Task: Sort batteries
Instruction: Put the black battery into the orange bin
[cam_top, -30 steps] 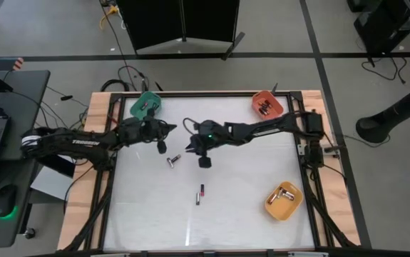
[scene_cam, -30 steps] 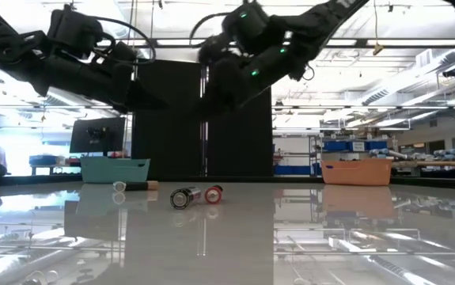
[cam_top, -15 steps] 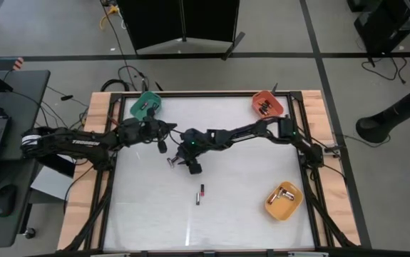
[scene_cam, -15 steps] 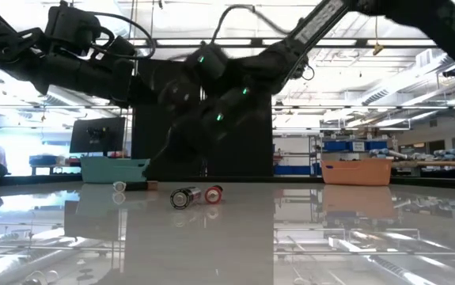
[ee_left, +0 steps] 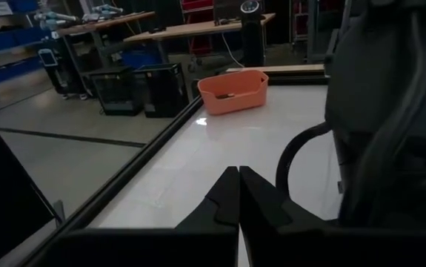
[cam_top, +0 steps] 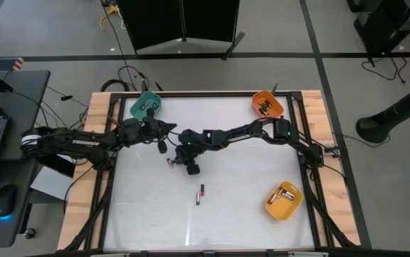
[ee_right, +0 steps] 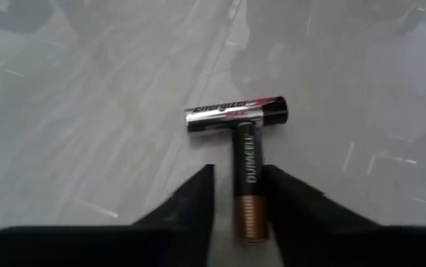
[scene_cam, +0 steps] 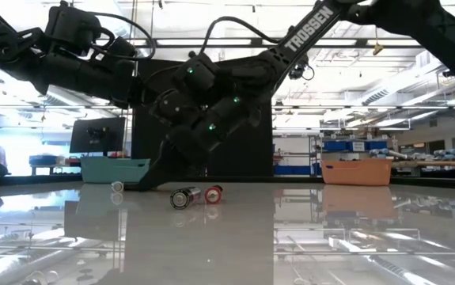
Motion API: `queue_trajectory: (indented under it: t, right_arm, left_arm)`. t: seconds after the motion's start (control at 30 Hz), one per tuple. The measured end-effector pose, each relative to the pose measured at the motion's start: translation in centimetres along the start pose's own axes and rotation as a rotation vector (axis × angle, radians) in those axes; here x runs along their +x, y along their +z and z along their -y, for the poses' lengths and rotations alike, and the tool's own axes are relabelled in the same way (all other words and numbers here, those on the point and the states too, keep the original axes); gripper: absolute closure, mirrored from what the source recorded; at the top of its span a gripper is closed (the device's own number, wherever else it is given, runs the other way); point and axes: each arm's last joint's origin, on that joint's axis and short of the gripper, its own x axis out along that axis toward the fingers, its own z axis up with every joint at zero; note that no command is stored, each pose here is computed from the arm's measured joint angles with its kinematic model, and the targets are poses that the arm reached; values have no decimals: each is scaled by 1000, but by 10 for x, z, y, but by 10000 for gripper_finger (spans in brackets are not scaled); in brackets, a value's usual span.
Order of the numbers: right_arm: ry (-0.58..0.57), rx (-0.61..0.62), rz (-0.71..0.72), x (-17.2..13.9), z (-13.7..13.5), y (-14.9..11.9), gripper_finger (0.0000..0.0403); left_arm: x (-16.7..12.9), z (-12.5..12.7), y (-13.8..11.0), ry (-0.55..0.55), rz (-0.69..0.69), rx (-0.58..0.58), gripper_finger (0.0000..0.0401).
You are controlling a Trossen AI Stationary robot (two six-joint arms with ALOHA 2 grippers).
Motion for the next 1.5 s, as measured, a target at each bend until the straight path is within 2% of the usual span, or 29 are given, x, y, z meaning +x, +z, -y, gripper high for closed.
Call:
queue_trajectory:
  t: [0.1, 0.13, 0.33, 0.53, 0.6, 0.8, 0.93, 1.03, 1.13, 1.3, 1.4, 1.5]
  right_arm:
    - [5, 5, -17, 0, -1, -1, 340]
    - [6, 5, -23, -1, -1, -1, 344]
    - [-110, -54, -117, -17, -10, 10, 344]
    - [-256, -63, -230, -65, -8, 26, 344]
    - [-306, -60, -258, -83, -7, 23, 344]
    - [-451, 93, -308, -150, 3, -14, 344]
    - [-596, 279, -325, -199, 13, -51, 344]
    - [-762, 437, -298, -237, 24, -71, 344]
    - [-872, 549, -294, -264, 36, -92, 344]
    - [-949, 678, -335, -285, 59, -126, 344]
    - [-931, 742, -388, -283, 66, -146, 344]
    - [-928, 770, -406, -280, 69, -154, 344]
  left_arm:
    - [0, 0, 0, 0, 0, -9, 393]
    - [0, 0, 0, 0, 0, -15, 393]
    - [0, -1, 0, 26, 0, -28, 393]
    - [0, -1, 3, 32, 29, -30, 392]
    - [0, -1, 3, 32, 30, -30, 392]
    - [0, -1, 3, 32, 27, -28, 392]
    - [0, -1, 4, 33, 38, -26, 392]
    - [0, -1, 5, 34, 45, -15, 392]
    - [0, -1, 5, 34, 46, -14, 392]
    - [0, -1, 5, 34, 46, -32, 392]
    - [0, -1, 5, 34, 45, -32, 392]
    - [0, -1, 5, 31, 43, -32, 392]
